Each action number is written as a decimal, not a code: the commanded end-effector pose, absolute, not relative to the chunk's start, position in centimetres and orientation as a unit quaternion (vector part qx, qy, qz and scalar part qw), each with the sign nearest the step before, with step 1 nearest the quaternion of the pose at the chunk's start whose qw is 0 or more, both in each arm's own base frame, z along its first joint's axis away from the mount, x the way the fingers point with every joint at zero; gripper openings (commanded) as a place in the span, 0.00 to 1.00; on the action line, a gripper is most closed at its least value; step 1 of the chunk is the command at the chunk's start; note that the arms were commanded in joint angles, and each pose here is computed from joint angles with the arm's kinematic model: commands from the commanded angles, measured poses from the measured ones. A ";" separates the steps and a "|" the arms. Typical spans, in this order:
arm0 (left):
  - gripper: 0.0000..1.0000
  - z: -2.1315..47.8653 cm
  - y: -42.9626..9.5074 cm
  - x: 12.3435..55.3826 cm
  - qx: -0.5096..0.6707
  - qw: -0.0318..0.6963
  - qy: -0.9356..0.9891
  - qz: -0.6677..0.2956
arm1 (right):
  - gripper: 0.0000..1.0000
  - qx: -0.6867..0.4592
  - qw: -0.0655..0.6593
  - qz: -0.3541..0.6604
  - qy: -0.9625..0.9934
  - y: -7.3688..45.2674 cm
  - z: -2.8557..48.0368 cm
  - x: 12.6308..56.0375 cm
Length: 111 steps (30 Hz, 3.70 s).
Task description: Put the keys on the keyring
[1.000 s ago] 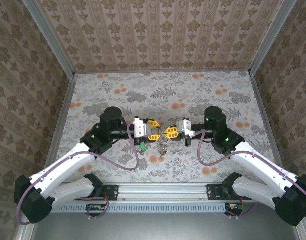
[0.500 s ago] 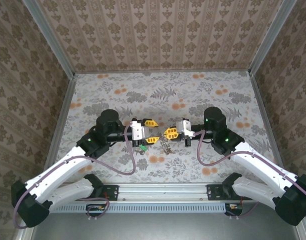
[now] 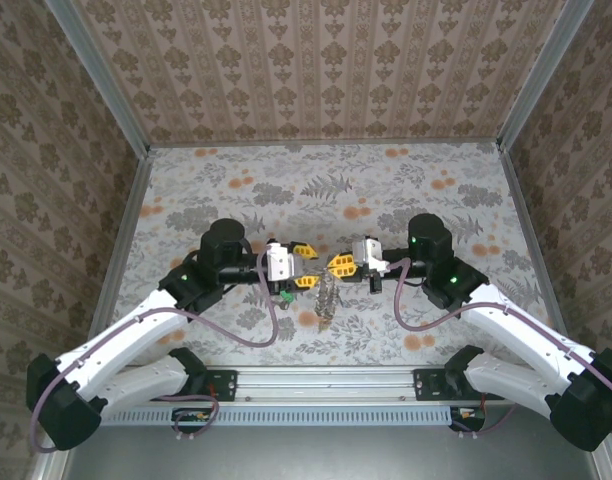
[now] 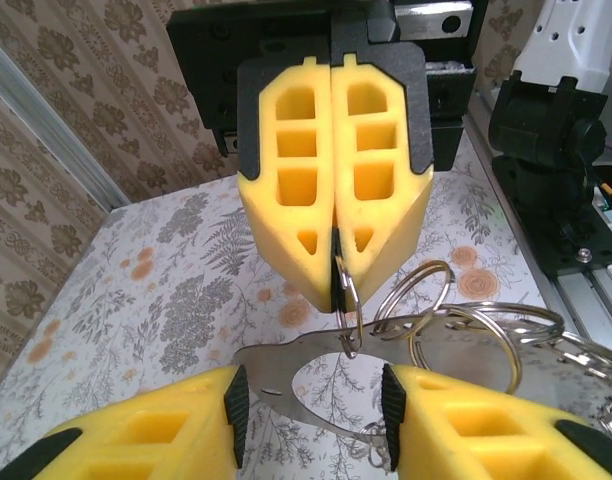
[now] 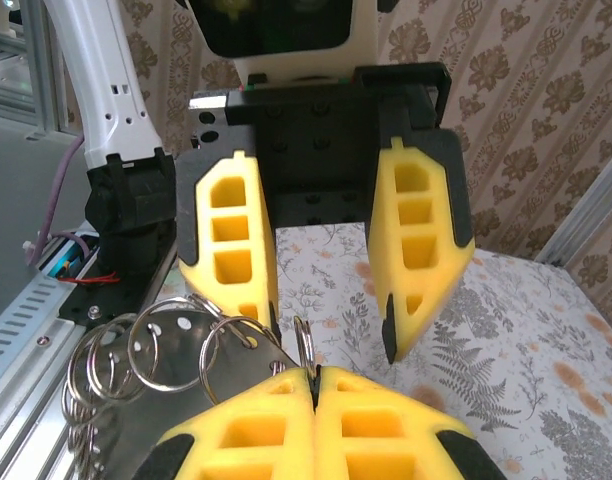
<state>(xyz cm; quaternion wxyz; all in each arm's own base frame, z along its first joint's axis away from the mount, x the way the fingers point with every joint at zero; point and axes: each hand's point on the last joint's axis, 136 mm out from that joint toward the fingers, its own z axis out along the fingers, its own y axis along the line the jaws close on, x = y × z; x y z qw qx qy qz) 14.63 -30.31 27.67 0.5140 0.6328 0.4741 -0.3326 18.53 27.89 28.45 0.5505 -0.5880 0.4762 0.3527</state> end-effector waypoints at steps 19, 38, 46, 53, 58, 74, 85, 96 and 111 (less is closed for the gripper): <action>0.28 29.5 -31.4 13.5 0.632 0.532 0.438 -0.355 | 0.00 -0.573 0.578 0.343 0.470 27.9 29.5 19.1; 0.00 27.0 -30.9 14.9 0.675 0.486 0.489 -0.263 | 0.06 -0.629 0.524 0.294 0.494 27.0 26.7 18.6; 0.00 26.8 -31.4 14.8 0.703 0.448 0.493 -0.249 | 0.19 -0.655 0.502 0.233 0.515 26.2 25.6 19.2; 0.00 26.6 -32.0 15.2 0.703 0.432 0.506 -0.249 | 0.19 -0.660 0.486 0.215 0.531 26.5 25.1 19.6; 0.00 26.7 -32.3 14.8 0.708 0.431 0.498 -0.256 | 0.19 -0.654 0.487 0.204 0.542 27.0 24.8 20.3; 0.00 26.6 -32.8 14.6 0.709 0.422 0.498 -0.267 | 0.19 -0.637 0.494 0.254 0.535 28.3 25.4 19.9; 0.05 26.9 -32.1 15.0 0.691 0.449 0.505 -0.256 | 0.00 -0.597 0.514 0.264 0.557 28.2 25.7 20.8; 0.29 26.8 -29.7 15.3 0.662 0.484 0.513 -0.254 | 0.00 -0.469 0.623 0.355 0.515 27.1 30.4 21.4; 0.38 30.6 -30.5 17.8 0.572 0.546 0.540 -0.287 | 0.00 -0.431 0.635 0.422 0.483 27.3 31.1 20.8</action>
